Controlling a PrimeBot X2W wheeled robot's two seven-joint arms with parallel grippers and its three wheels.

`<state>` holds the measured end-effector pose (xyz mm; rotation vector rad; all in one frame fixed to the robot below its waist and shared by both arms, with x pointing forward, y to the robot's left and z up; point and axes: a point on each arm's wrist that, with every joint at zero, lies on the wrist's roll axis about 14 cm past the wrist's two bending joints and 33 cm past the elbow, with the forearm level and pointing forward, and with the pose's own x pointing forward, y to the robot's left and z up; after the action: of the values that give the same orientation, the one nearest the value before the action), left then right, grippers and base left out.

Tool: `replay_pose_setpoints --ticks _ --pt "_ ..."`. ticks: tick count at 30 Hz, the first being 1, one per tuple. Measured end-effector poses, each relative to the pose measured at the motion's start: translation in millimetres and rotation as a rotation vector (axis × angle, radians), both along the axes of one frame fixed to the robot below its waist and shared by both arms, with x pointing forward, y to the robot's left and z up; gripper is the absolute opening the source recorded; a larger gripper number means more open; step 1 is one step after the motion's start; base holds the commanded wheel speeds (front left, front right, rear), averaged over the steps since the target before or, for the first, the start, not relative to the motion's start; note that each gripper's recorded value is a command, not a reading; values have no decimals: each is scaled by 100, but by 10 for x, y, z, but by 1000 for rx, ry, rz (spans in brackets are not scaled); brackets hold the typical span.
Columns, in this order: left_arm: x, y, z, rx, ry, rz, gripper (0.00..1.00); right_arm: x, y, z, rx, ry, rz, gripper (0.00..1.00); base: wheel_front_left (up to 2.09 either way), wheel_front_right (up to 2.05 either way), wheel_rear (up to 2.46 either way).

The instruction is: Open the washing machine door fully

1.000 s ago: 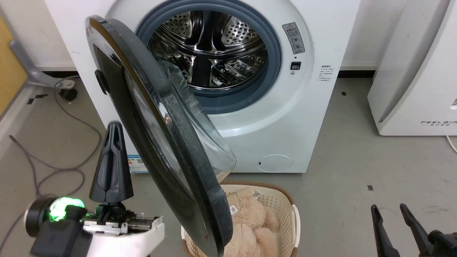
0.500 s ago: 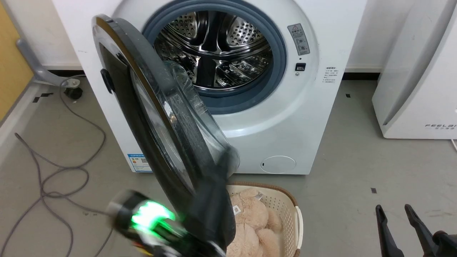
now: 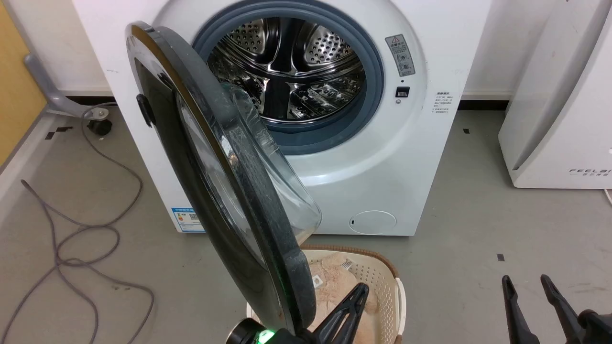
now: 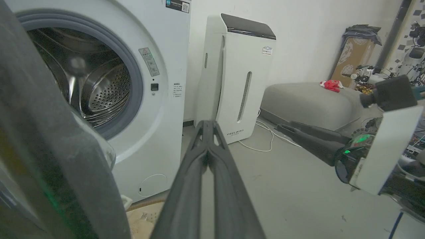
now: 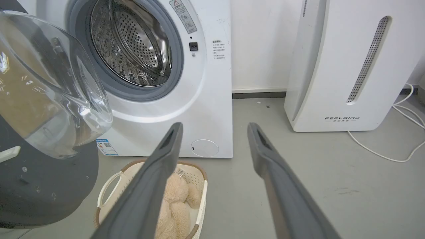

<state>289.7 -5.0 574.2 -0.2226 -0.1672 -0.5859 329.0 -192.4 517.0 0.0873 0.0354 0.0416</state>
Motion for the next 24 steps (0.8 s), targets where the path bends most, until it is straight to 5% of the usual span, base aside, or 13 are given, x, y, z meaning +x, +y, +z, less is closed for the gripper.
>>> replay_pose_setpoints --ticks 24 --pt "492 172 -405 66 126 158 0 -1 -12 -111 27 33 -6 100 0 0 0"
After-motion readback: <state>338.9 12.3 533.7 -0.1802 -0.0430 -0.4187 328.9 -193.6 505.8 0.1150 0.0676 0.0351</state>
